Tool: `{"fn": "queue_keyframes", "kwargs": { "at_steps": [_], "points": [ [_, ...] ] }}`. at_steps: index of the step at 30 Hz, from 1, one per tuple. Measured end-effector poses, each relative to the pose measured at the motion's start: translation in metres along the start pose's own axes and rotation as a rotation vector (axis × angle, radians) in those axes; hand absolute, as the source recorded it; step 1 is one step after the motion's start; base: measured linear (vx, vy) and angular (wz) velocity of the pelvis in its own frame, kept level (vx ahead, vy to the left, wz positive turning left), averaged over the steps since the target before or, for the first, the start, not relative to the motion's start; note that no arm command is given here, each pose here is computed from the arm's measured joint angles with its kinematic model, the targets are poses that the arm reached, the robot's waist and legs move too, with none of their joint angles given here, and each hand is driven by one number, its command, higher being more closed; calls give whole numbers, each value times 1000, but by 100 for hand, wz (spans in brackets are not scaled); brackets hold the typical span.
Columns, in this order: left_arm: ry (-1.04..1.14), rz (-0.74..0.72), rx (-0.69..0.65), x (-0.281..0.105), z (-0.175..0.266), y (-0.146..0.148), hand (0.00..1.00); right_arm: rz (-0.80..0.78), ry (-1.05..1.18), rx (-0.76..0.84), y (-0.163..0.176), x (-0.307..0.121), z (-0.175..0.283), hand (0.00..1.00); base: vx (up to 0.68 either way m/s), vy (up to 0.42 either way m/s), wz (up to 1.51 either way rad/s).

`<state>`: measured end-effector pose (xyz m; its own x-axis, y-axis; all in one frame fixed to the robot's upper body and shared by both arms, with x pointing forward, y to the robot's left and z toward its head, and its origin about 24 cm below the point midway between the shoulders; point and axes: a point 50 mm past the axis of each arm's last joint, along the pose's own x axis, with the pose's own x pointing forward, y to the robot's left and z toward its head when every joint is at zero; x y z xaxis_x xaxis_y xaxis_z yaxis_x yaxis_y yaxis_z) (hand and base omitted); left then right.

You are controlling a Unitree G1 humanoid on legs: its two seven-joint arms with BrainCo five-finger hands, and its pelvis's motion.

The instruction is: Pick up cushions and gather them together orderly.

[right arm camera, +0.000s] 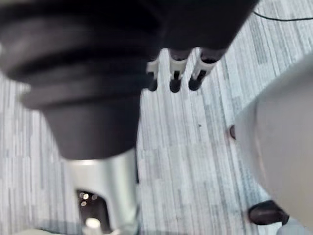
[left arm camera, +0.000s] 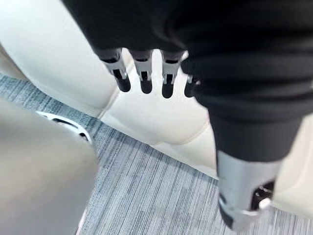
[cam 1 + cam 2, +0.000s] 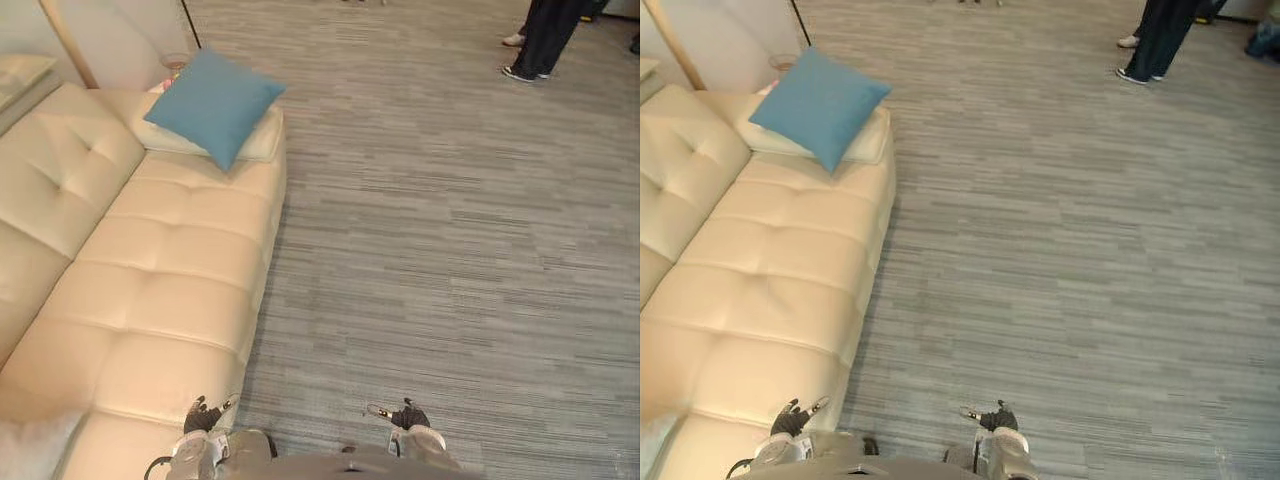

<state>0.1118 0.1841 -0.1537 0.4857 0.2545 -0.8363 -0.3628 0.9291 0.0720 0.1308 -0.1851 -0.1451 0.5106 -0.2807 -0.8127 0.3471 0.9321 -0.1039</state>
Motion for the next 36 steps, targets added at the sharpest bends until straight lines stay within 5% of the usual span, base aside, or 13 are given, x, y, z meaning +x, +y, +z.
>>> {"fn": "queue_keyframes", "kwargs": {
  "at_steps": [12, 17, 36],
  "points": [
    [-14, -50, 97, 3, 9, -10, 0, -1, -65, 3, -2, 5, 21, 0, 391, -92, -2],
    [11, -89, 42, 1, 7, -32, 0, -59, -58, 8, -22, 10, 26, 0, 520, -271, 7],
    [-37, -7, 15, 4, 13, -3, 0, -17, 13, 62, 2, 3, 4, 0, 376, 92, -6]
  ]
}}
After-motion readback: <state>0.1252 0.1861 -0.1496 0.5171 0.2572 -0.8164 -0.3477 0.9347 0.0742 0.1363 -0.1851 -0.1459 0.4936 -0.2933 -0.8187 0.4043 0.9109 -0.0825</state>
